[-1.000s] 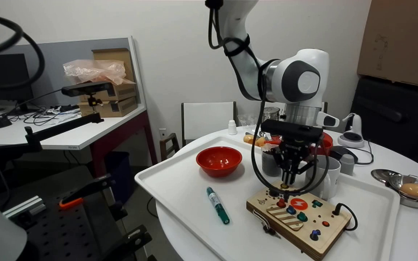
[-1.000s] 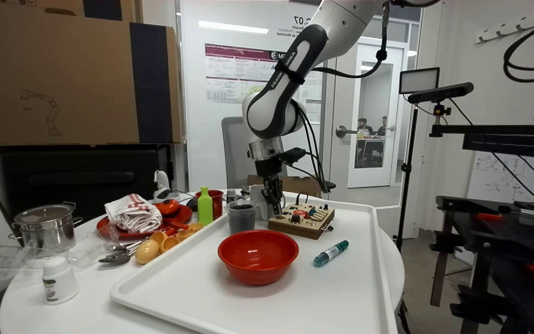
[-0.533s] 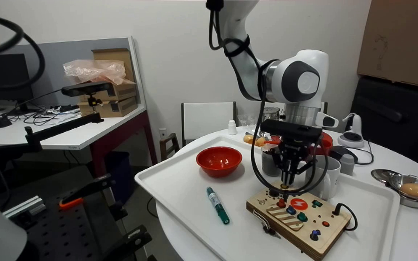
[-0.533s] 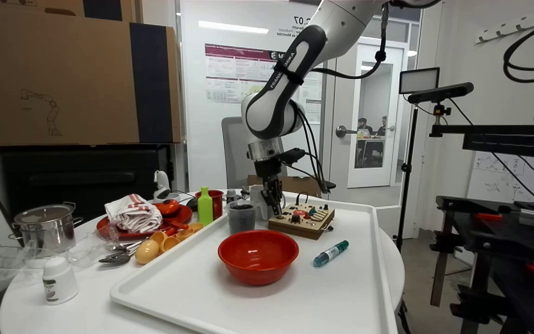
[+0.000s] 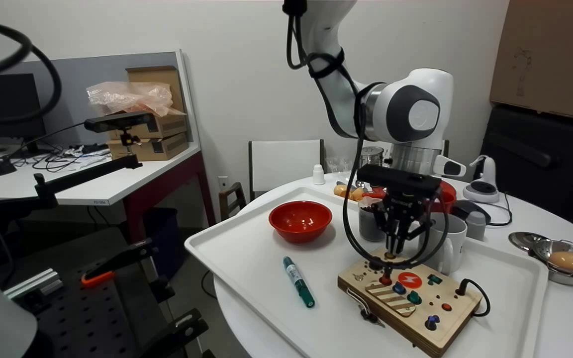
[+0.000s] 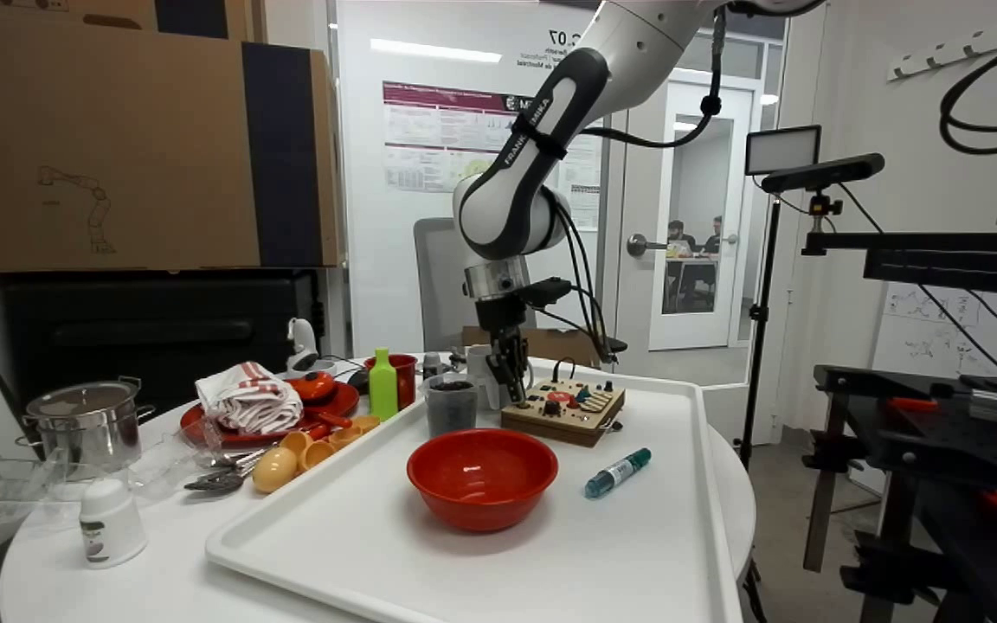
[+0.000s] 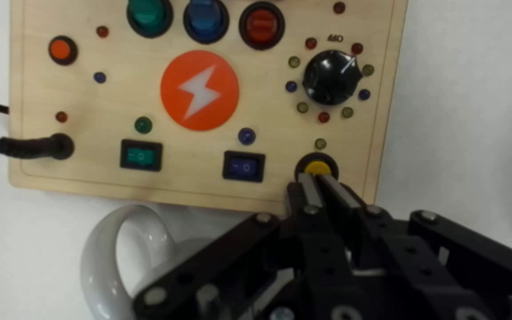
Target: Press down on the yellow button
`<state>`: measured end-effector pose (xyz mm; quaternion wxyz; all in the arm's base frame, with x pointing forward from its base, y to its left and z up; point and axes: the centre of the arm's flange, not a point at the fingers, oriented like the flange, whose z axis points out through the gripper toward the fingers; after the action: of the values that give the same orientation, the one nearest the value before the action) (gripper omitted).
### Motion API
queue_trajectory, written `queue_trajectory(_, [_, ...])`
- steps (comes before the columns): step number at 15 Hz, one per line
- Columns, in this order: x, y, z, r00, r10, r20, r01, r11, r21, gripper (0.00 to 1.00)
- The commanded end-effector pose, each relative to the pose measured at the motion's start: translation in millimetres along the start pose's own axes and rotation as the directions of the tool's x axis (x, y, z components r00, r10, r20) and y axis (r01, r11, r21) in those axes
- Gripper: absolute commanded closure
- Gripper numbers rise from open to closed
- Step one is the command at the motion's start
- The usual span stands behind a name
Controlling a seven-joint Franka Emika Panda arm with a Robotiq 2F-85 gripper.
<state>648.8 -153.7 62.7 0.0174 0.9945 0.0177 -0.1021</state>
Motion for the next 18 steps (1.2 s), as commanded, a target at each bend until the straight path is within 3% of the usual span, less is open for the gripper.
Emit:
queue_trajectory(1, [-5.9, 7.0, -4.4, 0.998, 0.052, -0.033, -0.051, 0.998, 0.022, 0.90])
queue_trajectory(12, [-22.4, 11.9, -50.7, 0.992, 0.057, -0.110, -0.050, 0.997, 0.062, 0.90])
queue_trajectory(18, [-49.4, 1.7, -101.3, 0.988, -0.059, -0.146, 0.072, 0.994, 0.084, 0.90])
